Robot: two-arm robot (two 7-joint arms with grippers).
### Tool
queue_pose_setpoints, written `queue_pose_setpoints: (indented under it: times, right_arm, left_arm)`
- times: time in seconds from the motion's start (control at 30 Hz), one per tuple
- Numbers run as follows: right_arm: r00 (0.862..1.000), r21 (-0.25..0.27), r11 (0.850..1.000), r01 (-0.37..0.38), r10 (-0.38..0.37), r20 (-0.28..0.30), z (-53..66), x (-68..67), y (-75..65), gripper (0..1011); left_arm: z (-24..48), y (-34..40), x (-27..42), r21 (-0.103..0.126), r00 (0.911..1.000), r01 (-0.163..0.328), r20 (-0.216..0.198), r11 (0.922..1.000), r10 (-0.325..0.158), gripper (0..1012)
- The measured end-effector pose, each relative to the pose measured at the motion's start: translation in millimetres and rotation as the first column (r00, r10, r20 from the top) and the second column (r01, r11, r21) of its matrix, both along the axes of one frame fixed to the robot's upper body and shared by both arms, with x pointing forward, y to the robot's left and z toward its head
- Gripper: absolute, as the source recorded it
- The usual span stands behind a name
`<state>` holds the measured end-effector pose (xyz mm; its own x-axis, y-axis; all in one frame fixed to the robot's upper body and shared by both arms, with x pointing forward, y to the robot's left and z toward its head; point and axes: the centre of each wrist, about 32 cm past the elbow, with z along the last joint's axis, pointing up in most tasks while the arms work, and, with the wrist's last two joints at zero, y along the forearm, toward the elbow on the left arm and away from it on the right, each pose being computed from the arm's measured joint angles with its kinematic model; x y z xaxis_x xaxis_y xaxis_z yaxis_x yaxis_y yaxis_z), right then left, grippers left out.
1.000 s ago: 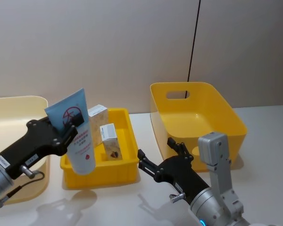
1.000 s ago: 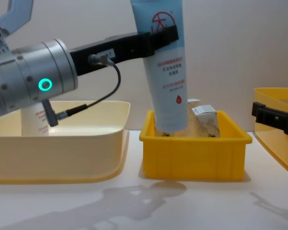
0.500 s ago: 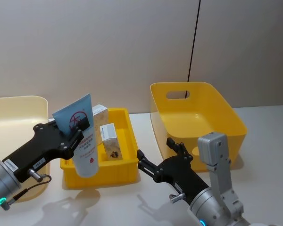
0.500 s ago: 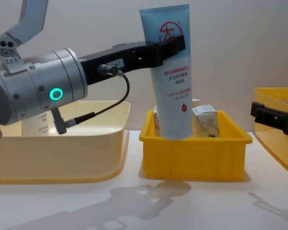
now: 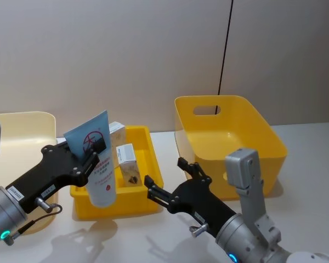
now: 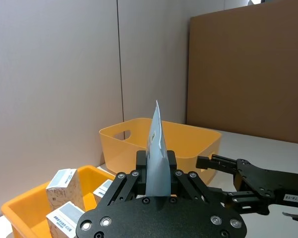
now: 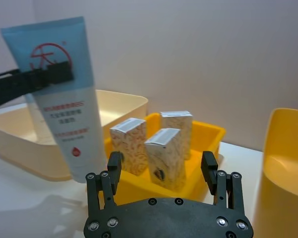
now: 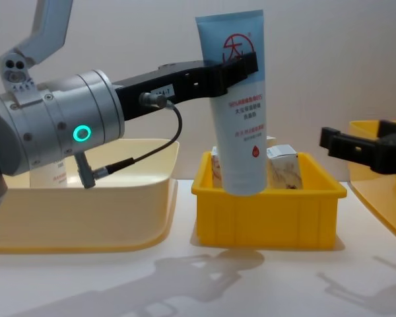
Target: Bimanual collaborative sorting of washing and personal care products
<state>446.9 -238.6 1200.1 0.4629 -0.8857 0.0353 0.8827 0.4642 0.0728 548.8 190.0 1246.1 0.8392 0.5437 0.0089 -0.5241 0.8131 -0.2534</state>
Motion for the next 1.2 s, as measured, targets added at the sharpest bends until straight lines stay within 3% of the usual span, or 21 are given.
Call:
queue_pose_setpoints:
  times: [0.27, 0.6, 0.83, 1.2]
  right_arm:
    - [0.994, 0.009, 0.994, -0.108, 0.108, 0.0, 7.2, 4.9, 3.2, 1001]
    - [0.971, 0.009, 0.971, -0.238, 0.238, -0.008, 12.0, 15.0, 14.3, 1001]
    - [0.959, 0.004, 0.959, -0.282, 0.283, -0.012, 11.6, 19.5, 21.6, 1001]
    - [0.958, -0.004, 0.958, -0.285, 0.285, -0.008, 7.6, 22.1, 35.5, 1001]
  left_arm:
    - [-0.3, -0.7, 0.0, 0.001, 1.0, 0.0, 0.001, 1.0, 0.0, 219]
    - [-0.6, -1.2, 0.2, 0.001, 1.0, 0.0, 0.001, 1.0, 0.0, 219]
    - [-0.8, -1.3, 0.1, 0.002, 1.0, 0.0, 0.001, 1.0, 0.0, 219]
    - [-0.8, -1.4, 0.1, 0.002, 1.0, 0.0, 0.001, 1.0, 0.0, 219]
